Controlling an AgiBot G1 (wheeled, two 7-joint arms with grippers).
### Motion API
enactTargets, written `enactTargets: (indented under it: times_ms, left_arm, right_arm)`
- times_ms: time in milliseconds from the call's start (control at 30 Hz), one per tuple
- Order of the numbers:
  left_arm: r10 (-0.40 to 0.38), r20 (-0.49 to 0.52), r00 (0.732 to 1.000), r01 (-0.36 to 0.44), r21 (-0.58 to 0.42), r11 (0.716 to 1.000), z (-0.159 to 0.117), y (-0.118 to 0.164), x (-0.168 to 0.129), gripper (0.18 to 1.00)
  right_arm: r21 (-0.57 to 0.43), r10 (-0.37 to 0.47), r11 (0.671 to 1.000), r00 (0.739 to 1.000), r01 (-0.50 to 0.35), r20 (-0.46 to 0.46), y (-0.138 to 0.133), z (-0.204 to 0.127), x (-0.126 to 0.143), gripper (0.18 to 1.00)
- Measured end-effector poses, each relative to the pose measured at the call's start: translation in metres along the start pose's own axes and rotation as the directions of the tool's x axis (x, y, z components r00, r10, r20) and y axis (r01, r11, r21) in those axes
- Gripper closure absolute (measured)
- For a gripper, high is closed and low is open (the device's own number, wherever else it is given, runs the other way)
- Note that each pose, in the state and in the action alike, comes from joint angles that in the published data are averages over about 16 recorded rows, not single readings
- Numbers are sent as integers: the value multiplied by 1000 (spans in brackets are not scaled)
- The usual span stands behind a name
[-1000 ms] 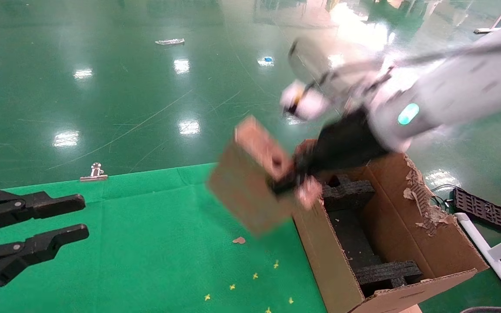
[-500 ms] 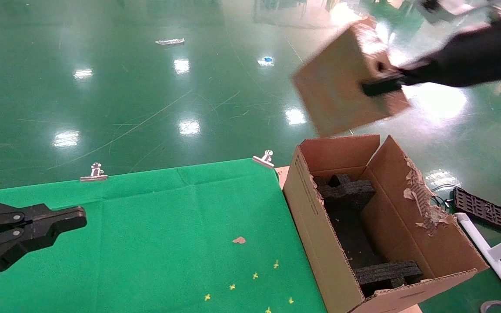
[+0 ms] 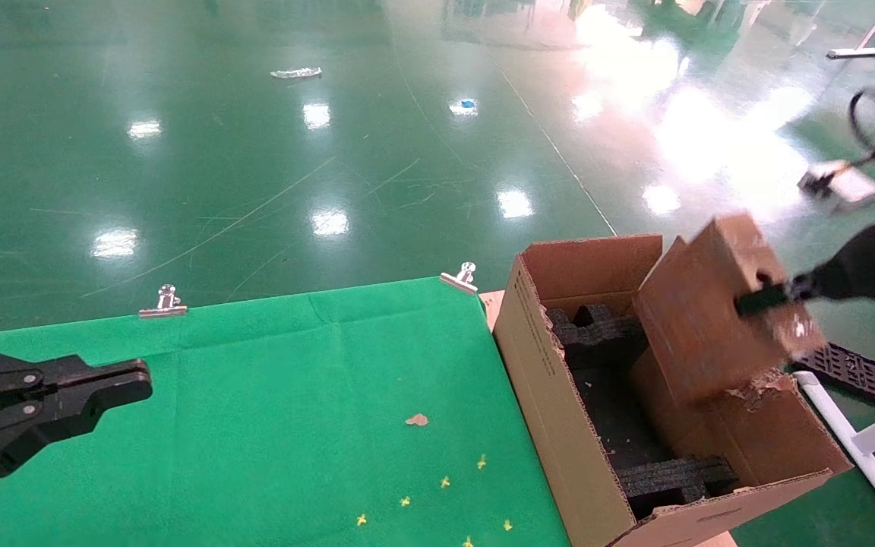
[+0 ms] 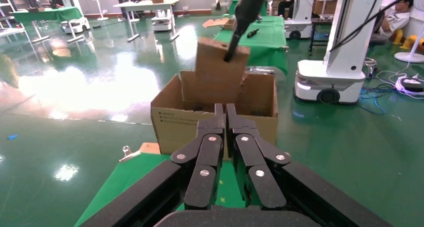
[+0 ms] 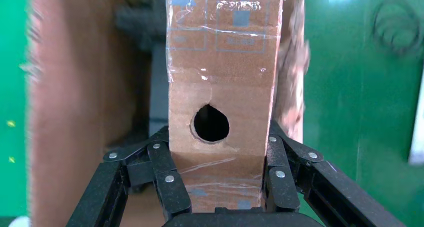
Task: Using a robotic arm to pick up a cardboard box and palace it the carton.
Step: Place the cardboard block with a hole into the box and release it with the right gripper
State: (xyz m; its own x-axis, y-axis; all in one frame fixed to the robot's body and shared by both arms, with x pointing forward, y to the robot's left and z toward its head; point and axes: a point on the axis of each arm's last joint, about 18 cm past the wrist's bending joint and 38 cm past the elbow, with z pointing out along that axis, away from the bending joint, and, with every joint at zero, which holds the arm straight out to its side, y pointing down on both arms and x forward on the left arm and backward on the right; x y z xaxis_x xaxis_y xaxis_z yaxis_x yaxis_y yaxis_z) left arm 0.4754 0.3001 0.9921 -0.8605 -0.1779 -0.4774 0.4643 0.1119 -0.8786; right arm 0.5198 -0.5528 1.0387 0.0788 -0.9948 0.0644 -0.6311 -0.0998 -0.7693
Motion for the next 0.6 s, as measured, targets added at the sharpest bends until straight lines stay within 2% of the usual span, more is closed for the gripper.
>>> enactTargets:
  times_ms: [367, 600]
  left_arm:
    - [0, 0, 1000, 0, 0, 1000, 0, 0, 0, 906]
    - [0, 0, 1000, 0, 0, 1000, 0, 0, 0, 791]
  right_arm:
    - [-111, 56, 992, 997, -62, -54, 21, 37, 15, 853]
    - [-156, 54, 985, 995, -67, -82, 24, 56, 18, 854]
